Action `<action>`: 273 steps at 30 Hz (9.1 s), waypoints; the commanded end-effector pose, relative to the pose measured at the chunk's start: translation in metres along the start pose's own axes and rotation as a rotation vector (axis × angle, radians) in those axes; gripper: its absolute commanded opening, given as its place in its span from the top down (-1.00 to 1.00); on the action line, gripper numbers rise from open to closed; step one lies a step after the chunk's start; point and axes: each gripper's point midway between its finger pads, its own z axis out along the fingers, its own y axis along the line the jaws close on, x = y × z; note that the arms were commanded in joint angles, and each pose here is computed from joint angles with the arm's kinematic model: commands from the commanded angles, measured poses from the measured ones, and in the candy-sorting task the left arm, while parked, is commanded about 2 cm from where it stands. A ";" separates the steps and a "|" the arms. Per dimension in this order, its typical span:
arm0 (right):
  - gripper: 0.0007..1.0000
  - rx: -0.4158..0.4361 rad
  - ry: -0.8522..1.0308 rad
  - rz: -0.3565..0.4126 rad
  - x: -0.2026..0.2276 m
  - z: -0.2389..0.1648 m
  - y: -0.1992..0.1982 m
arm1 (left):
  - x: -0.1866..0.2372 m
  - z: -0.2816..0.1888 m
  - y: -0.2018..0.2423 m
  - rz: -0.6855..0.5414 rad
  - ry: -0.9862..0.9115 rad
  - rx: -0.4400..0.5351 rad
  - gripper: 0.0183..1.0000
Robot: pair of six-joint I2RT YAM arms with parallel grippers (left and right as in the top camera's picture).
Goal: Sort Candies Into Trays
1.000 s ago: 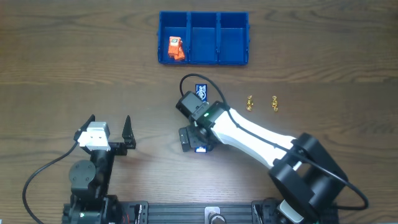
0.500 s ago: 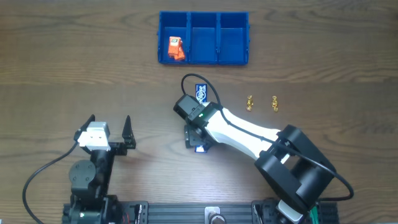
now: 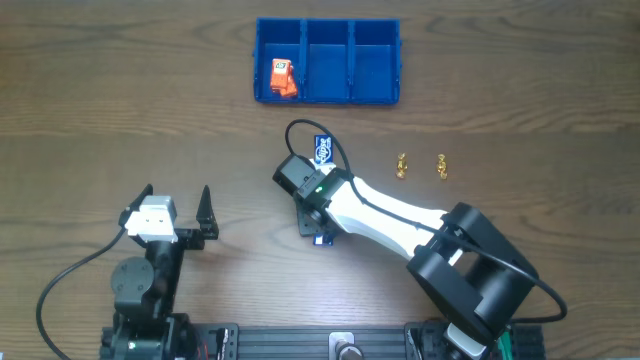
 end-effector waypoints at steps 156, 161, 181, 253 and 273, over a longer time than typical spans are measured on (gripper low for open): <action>0.46 0.095 -0.679 0.086 -0.347 -0.130 -0.056 | 0.015 0.000 -0.001 0.012 0.048 0.009 -1.00; 0.45 0.097 -0.645 0.082 -0.346 -0.108 -0.054 | 0.015 0.000 -0.001 0.012 0.048 0.009 -1.00; -0.30 0.047 -0.653 0.065 -0.344 -0.121 -0.043 | 0.015 0.000 -0.001 0.012 0.048 0.009 -1.00; 0.54 0.042 -0.069 0.110 -0.015 0.001 -0.081 | 0.015 0.000 -0.001 0.012 0.048 0.009 -1.00; 0.61 0.057 -0.691 0.074 -0.281 -0.203 -0.129 | 0.015 0.000 -0.001 0.012 0.048 0.009 -1.00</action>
